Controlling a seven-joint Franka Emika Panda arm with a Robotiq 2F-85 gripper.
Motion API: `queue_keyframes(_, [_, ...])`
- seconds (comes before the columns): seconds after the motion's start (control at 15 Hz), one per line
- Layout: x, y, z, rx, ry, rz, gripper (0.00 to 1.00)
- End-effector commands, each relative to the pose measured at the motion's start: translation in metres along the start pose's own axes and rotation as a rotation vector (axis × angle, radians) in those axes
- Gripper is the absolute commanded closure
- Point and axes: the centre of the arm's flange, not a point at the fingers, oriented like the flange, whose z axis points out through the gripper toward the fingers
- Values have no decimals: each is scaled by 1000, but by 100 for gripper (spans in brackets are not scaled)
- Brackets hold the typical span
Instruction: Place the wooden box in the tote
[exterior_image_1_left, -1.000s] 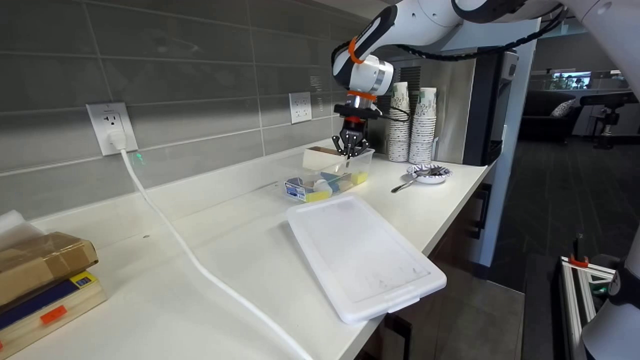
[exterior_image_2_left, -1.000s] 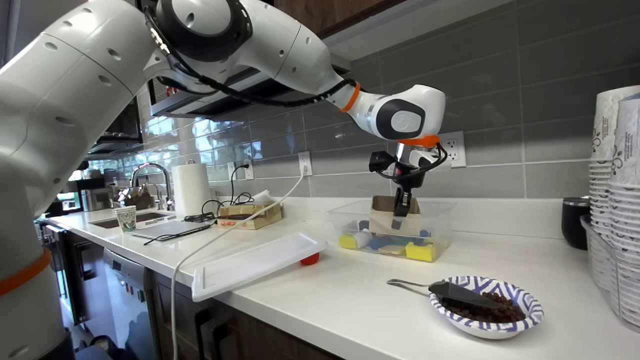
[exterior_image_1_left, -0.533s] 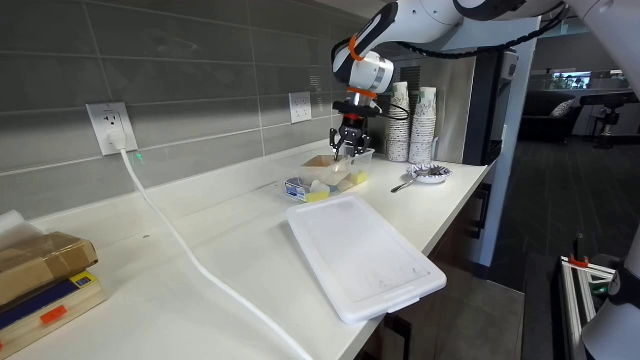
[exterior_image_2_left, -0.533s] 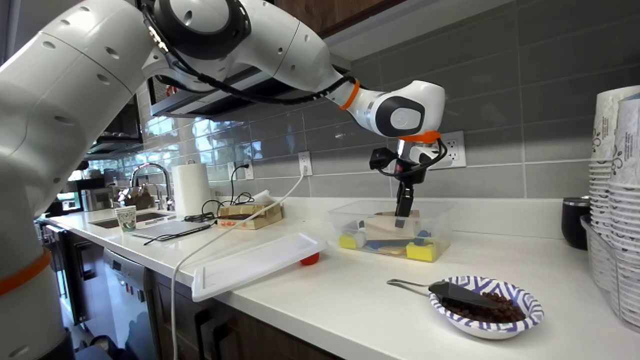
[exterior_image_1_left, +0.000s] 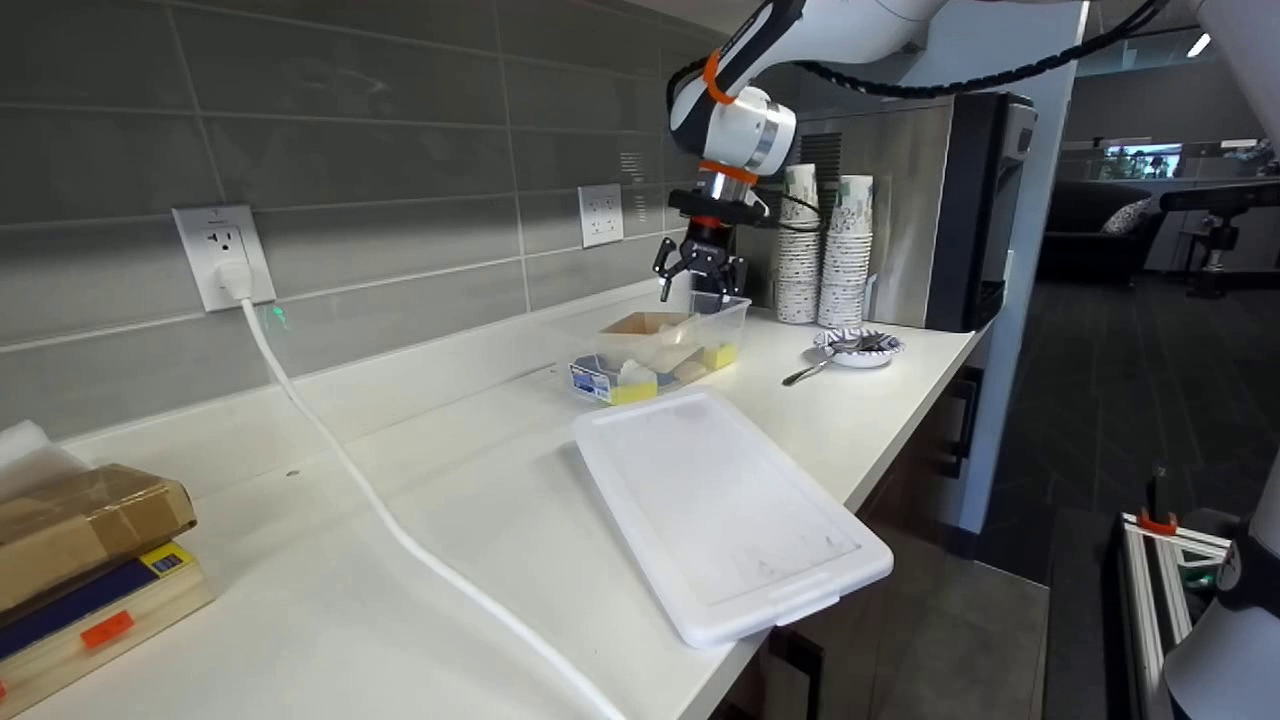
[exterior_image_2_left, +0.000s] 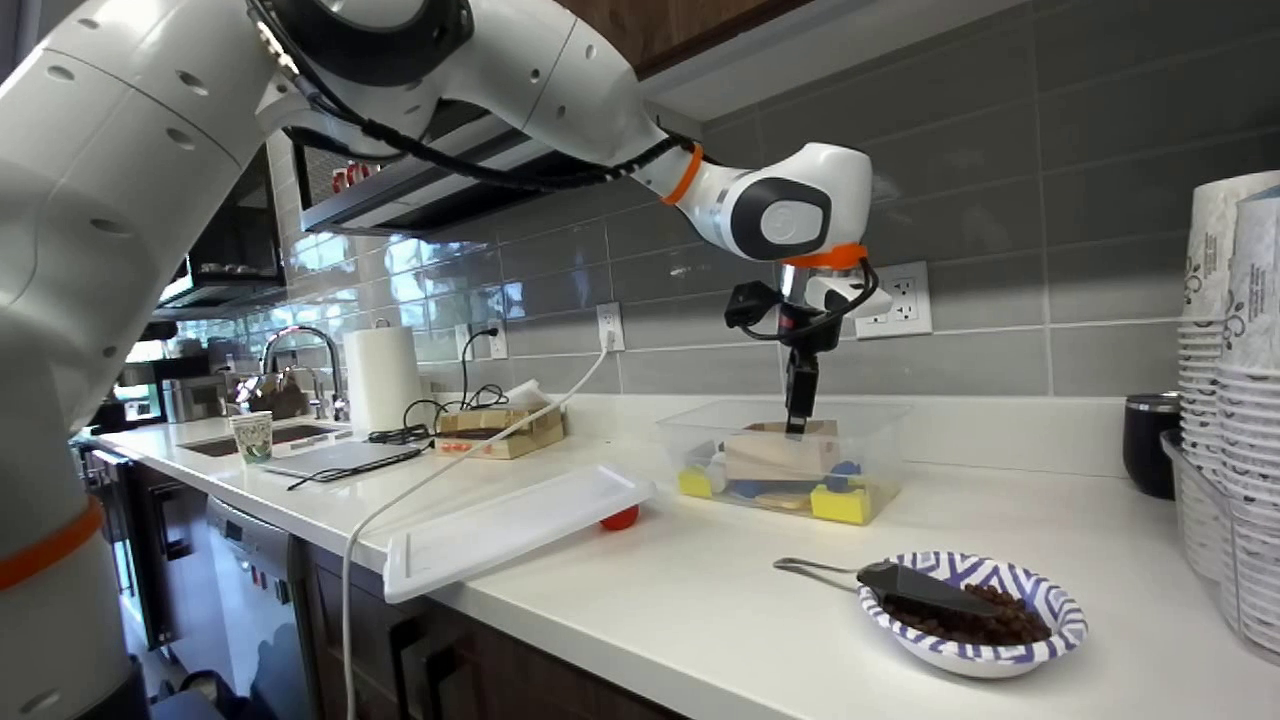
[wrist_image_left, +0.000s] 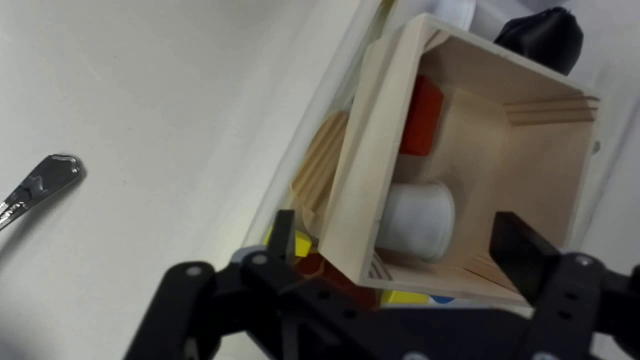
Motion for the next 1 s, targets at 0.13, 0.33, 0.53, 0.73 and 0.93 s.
queue_keyframes(0.13, [-71,38,-28,48,57,-28,0])
queue_keyframes(0.33, [-100,59,-41,64,74,-39,0])
queue_keyframes(0.53, [-130,79,-59,69,100,-40,0])
queue_keyframes(0.73, [-158,99,-73,57,115,-53,0])
queue_keyframes(0.93, [-180,115,-84,45,122,-69,0])
